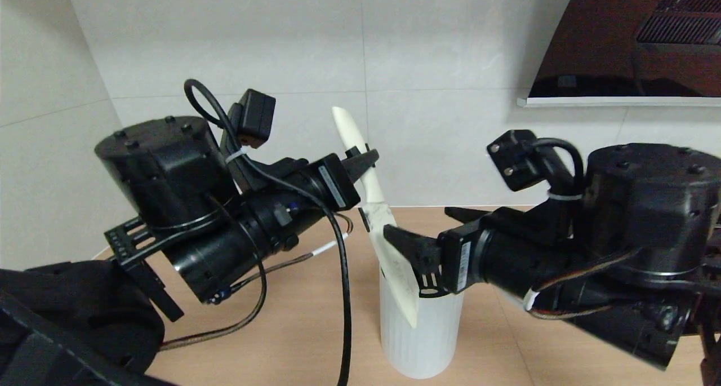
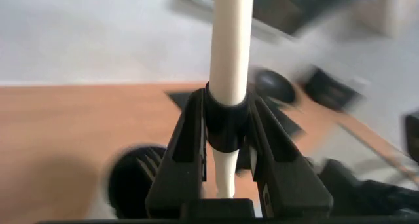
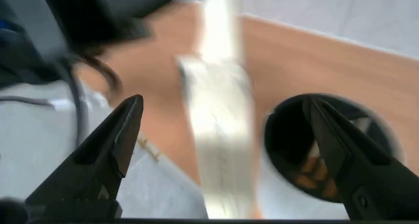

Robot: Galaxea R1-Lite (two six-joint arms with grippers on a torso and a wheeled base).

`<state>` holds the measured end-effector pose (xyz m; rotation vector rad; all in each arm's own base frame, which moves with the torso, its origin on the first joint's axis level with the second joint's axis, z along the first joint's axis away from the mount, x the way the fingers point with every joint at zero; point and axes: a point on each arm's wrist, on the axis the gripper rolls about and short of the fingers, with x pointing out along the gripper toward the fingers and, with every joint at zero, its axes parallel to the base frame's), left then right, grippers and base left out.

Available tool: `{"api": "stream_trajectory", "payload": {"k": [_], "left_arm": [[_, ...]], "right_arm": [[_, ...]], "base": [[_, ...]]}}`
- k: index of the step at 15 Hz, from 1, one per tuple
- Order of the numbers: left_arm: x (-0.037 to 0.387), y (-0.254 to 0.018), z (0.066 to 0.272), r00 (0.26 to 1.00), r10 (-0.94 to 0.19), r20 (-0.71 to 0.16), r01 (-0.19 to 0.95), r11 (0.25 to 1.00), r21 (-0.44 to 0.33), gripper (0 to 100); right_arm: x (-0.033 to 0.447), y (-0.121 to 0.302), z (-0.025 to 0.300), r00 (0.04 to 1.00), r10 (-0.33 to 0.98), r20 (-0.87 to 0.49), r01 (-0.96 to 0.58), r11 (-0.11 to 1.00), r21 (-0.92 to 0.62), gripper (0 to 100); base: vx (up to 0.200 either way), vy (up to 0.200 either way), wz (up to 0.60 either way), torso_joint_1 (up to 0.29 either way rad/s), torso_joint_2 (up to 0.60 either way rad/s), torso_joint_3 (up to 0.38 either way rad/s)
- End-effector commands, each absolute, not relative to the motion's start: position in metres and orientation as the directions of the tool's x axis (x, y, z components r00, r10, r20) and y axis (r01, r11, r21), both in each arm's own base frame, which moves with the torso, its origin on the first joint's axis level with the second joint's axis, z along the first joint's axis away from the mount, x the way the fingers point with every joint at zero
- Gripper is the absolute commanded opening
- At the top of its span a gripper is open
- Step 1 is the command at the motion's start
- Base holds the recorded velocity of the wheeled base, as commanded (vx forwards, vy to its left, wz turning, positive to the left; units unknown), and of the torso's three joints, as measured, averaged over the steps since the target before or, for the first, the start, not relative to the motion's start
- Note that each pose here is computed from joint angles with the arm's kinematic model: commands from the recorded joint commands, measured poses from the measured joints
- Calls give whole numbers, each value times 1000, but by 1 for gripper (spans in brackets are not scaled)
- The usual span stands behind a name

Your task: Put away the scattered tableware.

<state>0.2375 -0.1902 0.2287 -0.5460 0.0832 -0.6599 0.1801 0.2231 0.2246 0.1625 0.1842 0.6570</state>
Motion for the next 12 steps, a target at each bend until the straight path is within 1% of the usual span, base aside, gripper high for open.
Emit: {"api": "stream_trajectory", "payload": {"k": [1, 3, 4, 5, 6, 7, 10, 11, 12], "left_arm": [[245, -194, 269, 844, -517, 144, 518, 717, -467, 0], [256, -206, 284, 889, -440, 128, 452, 798, -399, 0], [257, -210, 284, 902, -413, 125, 427, 818, -385, 0], [258, -216, 277, 926, -363, 104, 376, 859, -347, 0], [257, -220, 265, 950, -303, 70, 309, 894, -324, 0], [260, -226, 254, 962, -271, 40, 270, 914, -302, 0], [263, -246, 236, 967, -253, 29, 250, 923, -292, 0], [263, -246, 236, 967, -253, 29, 250, 923, -292, 0], [264, -259, 224, 969, -246, 21, 242, 931, -275, 0]], "right_arm": [[187, 175, 251, 847, 530, -45, -510, 833, 215, 100], [200, 147, 256, 873, 484, -58, -462, 860, 215, 100], [201, 142, 258, 877, 477, -49, -457, 862, 217, 100], [201, 139, 261, 883, 468, -38, -450, 866, 219, 100], [202, 138, 261, 885, 464, -38, -446, 868, 217, 100], [204, 137, 262, 888, 459, -38, -441, 871, 217, 100], [208, 136, 261, 894, 446, -43, -430, 880, 203, 100], [208, 136, 261, 894, 446, -43, -430, 880, 203, 100], [209, 136, 261, 895, 444, -43, -428, 882, 199, 100]], "base": [[0, 0, 0, 0, 0, 0], [0, 0, 0, 0, 0, 0], [0, 0, 0, 0, 0, 0], [0, 0, 0, 0, 0, 0], [0, 0, 0, 0, 0, 0], [0, 0, 0, 0, 0, 0], [0, 0, 0, 0, 0, 0], [0, 0, 0, 0, 0, 0], [0, 0, 0, 0, 0, 0]]}}
